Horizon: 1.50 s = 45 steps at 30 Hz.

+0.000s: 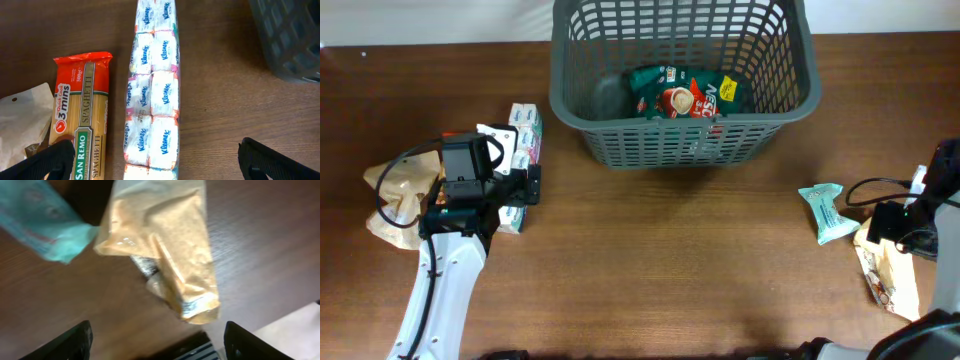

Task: Pack container
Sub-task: 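Lower the right gripper onto the tan paper bag and grasp it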

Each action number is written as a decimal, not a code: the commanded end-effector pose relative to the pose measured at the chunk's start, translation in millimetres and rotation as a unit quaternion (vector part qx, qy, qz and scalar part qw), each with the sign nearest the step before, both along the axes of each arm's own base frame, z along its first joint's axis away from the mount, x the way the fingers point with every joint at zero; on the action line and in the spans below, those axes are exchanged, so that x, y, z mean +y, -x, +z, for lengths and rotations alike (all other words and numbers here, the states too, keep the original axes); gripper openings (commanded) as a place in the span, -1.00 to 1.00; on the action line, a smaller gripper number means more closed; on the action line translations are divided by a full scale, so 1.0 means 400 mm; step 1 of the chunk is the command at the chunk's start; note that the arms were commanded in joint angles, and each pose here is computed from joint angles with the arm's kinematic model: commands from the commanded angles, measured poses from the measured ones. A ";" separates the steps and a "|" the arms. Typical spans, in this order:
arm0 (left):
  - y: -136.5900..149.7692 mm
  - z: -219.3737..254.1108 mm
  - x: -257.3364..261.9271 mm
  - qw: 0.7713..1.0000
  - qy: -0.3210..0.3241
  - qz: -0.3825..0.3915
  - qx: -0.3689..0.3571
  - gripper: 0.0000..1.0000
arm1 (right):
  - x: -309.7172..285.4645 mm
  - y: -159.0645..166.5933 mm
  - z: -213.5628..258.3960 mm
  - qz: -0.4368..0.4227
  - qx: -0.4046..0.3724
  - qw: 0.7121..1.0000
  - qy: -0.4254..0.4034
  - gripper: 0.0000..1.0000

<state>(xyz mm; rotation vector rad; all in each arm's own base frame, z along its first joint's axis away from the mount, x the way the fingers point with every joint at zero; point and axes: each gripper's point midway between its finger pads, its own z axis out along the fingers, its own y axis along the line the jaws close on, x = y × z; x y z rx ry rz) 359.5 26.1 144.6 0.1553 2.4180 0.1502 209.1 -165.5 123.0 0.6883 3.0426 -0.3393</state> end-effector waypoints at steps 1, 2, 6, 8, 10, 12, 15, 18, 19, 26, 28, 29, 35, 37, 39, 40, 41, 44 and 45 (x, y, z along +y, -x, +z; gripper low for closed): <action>-0.012 0.019 0.006 1.000 -0.007 -0.003 -0.009 0.98 | -0.036 0.005 -0.007 -0.021 0.013 0.999 0.032 0.63; -0.012 0.019 0.006 1.000 -0.007 -0.003 -0.009 0.99 | -0.040 0.002 -0.007 -0.021 0.010 0.999 0.035 0.62; -0.012 0.019 0.006 1.000 -0.007 -0.003 -0.009 0.98 | -0.075 0.000 -0.002 -0.025 0.013 0.997 0.074 0.56; -0.012 0.019 0.006 1.000 -0.007 -0.003 -0.009 0.98 | -0.094 -0.006 0.004 -0.027 0.011 0.995 0.094 0.57; -0.012 0.019 0.006 1.000 -0.007 -0.003 -0.009 0.99 | -0.107 -0.012 0.002 -0.023 0.013 0.994 0.105 0.59; -0.012 0.019 0.006 1.000 -0.007 -0.003 -0.009 0.98 | -0.108 -0.014 -0.022 -0.001 0.033 0.995 0.095 0.65; -0.012 0.019 0.006 1.000 -0.007 -0.003 -0.009 0.99 | -0.094 -0.019 -0.064 0.008 0.049 0.997 0.064 0.69; -0.012 0.019 0.006 1.000 -0.007 -0.003 -0.009 0.98 | -0.062 -0.027 -0.113 0.058 0.068 0.996 0.009 0.73; -0.012 0.019 0.006 1.000 -0.007 -0.003 -0.009 0.98 | -0.062 -0.023 -0.124 0.059 0.078 0.995 0.005 0.73; -0.012 0.019 0.006 1.000 -0.007 -0.003 -0.009 0.98 | -0.059 0.023 -0.219 0.050 0.151 0.986 -0.043 0.66; -0.012 0.019 0.006 1.000 -0.007 -0.003 -0.009 0.98 | -0.064 0.034 -0.235 0.043 0.161 0.985 -0.051 0.64; -0.012 0.019 0.006 1.000 -0.007 -0.003 -0.009 0.98 | -0.069 0.040 -0.243 0.036 0.163 0.984 -0.054 0.58; -0.012 0.019 0.006 1.000 -0.007 -0.003 -0.009 0.98 | -0.091 0.059 -0.287 -0.008 0.158 0.984 -0.078 0.40; -0.012 0.019 0.006 1.000 -0.007 -0.003 -0.009 0.99 | -0.095 0.063 -0.297 -0.024 0.157 0.984 -0.081 0.31; -0.012 0.019 0.006 1.000 -0.007 -0.003 -0.009 0.99 | -0.097 0.066 -0.303 -0.028 0.158 0.984 -0.083 0.25; -0.012 0.019 0.006 1.000 -0.007 -0.003 -0.009 0.99 | -0.097 0.064 -0.307 -0.029 0.157 0.984 -0.084 0.21; -0.012 0.019 0.006 1.000 -0.007 -0.003 -0.009 0.99 | -0.098 0.062 -0.308 -0.029 0.155 0.984 -0.084 -0.01; -0.012 0.019 0.006 1.000 -0.007 -0.003 -0.009 0.99 | -0.097 0.053 -0.315 -0.030 0.146 0.985 -0.087 -0.83; -0.012 0.019 0.006 1.000 -0.007 -0.003 -0.009 0.98 | -0.097 0.052 -0.317 -0.032 0.145 0.985 -0.087 -0.92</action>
